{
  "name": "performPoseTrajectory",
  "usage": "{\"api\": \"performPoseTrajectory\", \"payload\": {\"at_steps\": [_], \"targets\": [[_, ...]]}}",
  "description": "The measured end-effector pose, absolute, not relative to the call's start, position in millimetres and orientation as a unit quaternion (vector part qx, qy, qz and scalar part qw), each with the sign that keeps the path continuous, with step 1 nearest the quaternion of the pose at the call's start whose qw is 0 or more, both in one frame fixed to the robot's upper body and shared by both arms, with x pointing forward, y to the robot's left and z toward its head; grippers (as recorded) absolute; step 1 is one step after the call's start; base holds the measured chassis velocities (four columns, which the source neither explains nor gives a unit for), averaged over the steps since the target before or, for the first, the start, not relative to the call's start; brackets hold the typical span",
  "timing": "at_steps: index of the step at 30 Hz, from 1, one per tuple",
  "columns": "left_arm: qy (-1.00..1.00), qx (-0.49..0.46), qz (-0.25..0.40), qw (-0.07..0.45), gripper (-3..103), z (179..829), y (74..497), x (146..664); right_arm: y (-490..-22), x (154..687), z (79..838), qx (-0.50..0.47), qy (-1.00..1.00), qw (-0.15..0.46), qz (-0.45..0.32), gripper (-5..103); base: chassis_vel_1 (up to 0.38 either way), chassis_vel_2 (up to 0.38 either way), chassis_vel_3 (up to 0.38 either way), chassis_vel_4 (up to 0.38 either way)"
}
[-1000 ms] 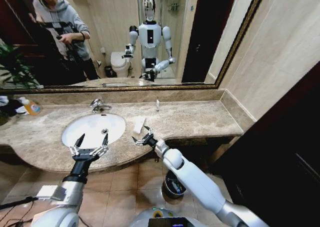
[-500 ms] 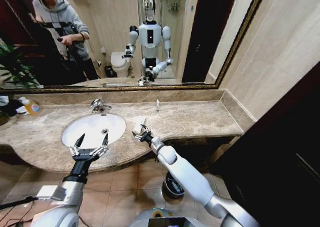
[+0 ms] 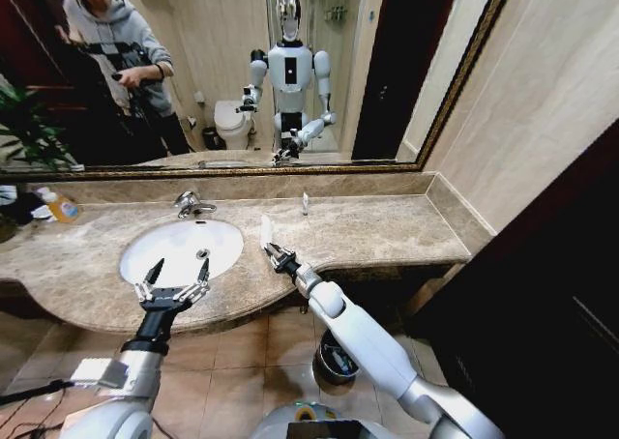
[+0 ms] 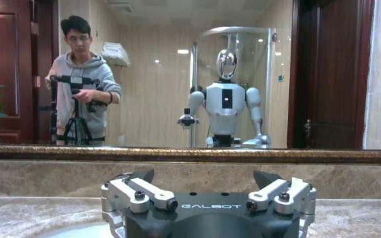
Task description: Pick up the trash from the sink and place it in the trash bin.
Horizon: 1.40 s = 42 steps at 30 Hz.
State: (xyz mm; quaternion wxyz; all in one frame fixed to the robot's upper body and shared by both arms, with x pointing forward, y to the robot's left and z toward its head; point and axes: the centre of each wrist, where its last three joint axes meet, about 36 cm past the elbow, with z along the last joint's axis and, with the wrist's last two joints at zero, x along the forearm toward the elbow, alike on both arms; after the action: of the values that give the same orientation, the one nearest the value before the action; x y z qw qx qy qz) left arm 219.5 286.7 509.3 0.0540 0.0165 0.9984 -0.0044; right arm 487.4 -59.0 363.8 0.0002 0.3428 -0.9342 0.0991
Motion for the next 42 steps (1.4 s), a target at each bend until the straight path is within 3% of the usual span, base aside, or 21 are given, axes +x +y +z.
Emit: {"api": "performPoseTrajectory", "payload": {"at_steps": [2, 3, 5, 23, 30, 36, 42], "targets": [[0.998, 0.017, -0.004, 0.054, 100, 509.3, 286.7, 219.5, -59.5, 487.4, 363.9, 0.343, -0.934, 0.0, 0.099, 12, 0.0, 0.0, 0.0, 0.0], [0.998, 0.017, -0.004, 0.054, 100, 509.3, 286.7, 219.5, -60.7, 487.2, 364.3, 0.342, -0.934, -0.001, 0.098, 2, 0.0, 0.0, 0.0, 0.0], [0.998, 0.017, -0.004, 0.054, 100, 509.3, 286.7, 219.5, -63.4, 487.4, 365.5, 0.341, -0.935, -0.002, 0.097, 1, 0.0, 0.0, 0.0, 0.0], [0.998, 0.016, -0.004, 0.054, 100, 509.3, 286.7, 219.4, -94.1, 479.3, 378.9, 0.327, -0.941, -0.016, 0.081, 0, 0.0, 0.0, 0.0, 0.0], [0.998, 0.016, -0.004, 0.054, 100, 509.3, 286.7, 219.5, -167.4, 470.8, 406.9, 0.283, -0.957, -0.042, 0.055, 0, 0.0, 0.0, 0.0, 0.0], [0.998, 0.016, -0.004, 0.054, 100, 509.3, 286.7, 219.4, -233.3, 431.5, 428.0, 0.233, -0.97, -0.069, 0.03, 0, 0.0, 0.0, 0.0, 0.0], [0.998, 0.017, -0.004, 0.054, 100, 509.3, 286.7, 219.5, -266.8, 399.6, 427.1, 0.198, -0.977, -0.082, 0.021, 0, 0.0, 0.0, 0.0, 0.0]]}}
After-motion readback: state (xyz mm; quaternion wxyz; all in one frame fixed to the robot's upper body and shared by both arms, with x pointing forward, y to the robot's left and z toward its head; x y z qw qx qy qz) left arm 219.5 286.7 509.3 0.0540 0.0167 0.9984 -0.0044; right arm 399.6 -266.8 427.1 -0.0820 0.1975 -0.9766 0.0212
